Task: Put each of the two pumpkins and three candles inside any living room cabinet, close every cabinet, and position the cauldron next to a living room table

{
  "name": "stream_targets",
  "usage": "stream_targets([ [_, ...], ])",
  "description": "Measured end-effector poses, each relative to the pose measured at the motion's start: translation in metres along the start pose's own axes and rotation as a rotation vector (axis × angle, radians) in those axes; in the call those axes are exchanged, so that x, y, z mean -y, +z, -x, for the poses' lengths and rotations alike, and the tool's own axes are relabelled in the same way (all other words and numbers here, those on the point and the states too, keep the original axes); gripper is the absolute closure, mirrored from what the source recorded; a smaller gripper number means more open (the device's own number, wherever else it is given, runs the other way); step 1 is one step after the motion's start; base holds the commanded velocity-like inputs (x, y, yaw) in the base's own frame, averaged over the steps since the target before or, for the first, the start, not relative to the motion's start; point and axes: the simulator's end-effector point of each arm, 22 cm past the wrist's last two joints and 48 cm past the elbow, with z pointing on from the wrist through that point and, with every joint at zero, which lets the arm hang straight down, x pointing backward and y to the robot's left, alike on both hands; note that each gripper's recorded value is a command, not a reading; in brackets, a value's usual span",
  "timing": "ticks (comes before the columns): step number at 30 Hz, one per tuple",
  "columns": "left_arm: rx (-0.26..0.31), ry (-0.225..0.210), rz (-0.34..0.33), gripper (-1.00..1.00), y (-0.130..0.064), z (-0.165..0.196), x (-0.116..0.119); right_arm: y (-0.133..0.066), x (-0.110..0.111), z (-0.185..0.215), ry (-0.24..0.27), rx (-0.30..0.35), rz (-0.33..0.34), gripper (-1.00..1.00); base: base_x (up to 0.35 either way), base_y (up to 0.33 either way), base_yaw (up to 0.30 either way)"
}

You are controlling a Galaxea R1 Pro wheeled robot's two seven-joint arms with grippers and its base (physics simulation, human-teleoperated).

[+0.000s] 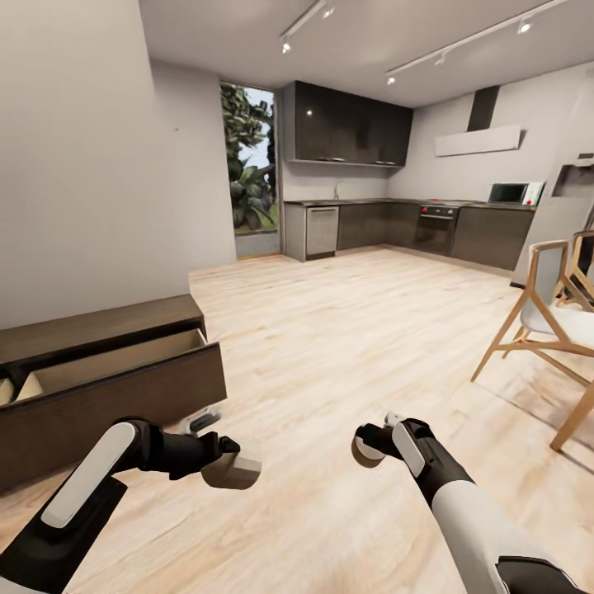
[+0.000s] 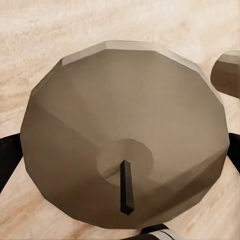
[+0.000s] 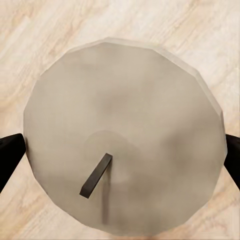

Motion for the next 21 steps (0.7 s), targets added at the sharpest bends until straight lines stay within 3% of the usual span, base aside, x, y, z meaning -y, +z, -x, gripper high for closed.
stream_targets([
  [6,-0.001,0.0,0.0,1.0,0.0002,-0.0001,0.0,0.0002,0.0,-0.0001,0.0,0.0,0.0,1.0,0.115,-0.102,0.287],
  [21,-0.003,-0.002,-0.006,1.0,0.002,-0.0017,0.0048,0.0003,0.0001,-0.0002,0.0,-0.001,0.0,1.0,0.003,-0.003,0.287],
])
